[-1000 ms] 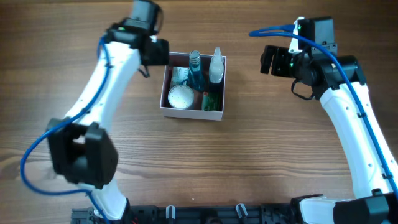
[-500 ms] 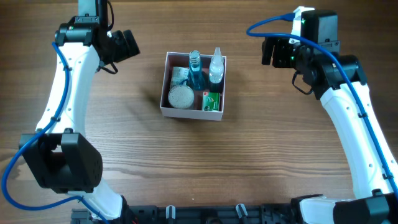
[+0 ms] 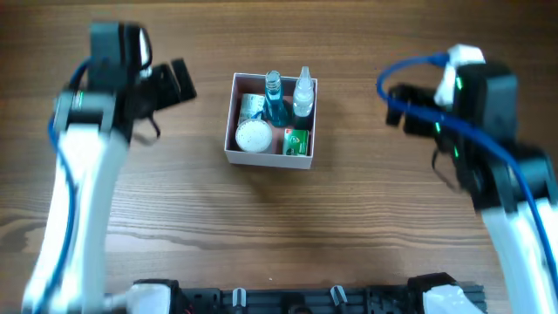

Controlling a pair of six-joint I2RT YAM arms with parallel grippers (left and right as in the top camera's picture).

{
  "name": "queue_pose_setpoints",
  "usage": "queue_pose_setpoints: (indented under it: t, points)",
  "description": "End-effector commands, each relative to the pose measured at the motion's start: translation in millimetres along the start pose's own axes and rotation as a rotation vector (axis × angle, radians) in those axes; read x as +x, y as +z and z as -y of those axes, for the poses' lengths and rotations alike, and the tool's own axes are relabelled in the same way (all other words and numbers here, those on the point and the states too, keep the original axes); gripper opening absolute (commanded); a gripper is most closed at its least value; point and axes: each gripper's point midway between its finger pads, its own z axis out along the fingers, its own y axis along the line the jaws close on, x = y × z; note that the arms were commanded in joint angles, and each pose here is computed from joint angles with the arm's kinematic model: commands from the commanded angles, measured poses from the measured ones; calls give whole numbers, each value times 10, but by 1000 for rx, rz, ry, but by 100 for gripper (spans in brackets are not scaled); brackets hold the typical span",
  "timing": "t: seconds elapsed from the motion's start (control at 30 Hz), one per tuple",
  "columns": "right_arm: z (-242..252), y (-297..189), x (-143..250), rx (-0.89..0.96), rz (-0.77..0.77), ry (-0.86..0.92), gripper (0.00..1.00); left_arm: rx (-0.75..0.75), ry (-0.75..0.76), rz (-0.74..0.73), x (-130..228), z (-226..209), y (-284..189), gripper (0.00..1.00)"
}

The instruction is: Pack container

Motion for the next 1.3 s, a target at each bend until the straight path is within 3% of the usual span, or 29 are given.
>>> queue_pose_setpoints:
  t: [0.0, 0.2, 0.47, 0.6, 1.13, 1.27]
  points:
    - [185, -135, 433, 22, 10, 68, 100, 37, 21, 52, 449, -127, -271, 100]
    - [400, -307, 1113, 3, 63, 78, 100, 101, 22, 228, 1066, -366, -661, 100]
    - [431, -351, 1225, -14, 99, 105, 100, 190, 23, 386, 1192, -364, -1045, 100]
    - [430, -331, 1235, -15, 88, 194, 100, 182, 22, 362, 1261, -389, -1027, 100]
    - [480, -318, 1217, 15, 99, 181, 100, 135, 20, 235, 1553, -498, -917, 100]
    - [309, -262, 966, -69, 232, -21, 100, 135, 20, 235, 1553, -498, -917, 100]
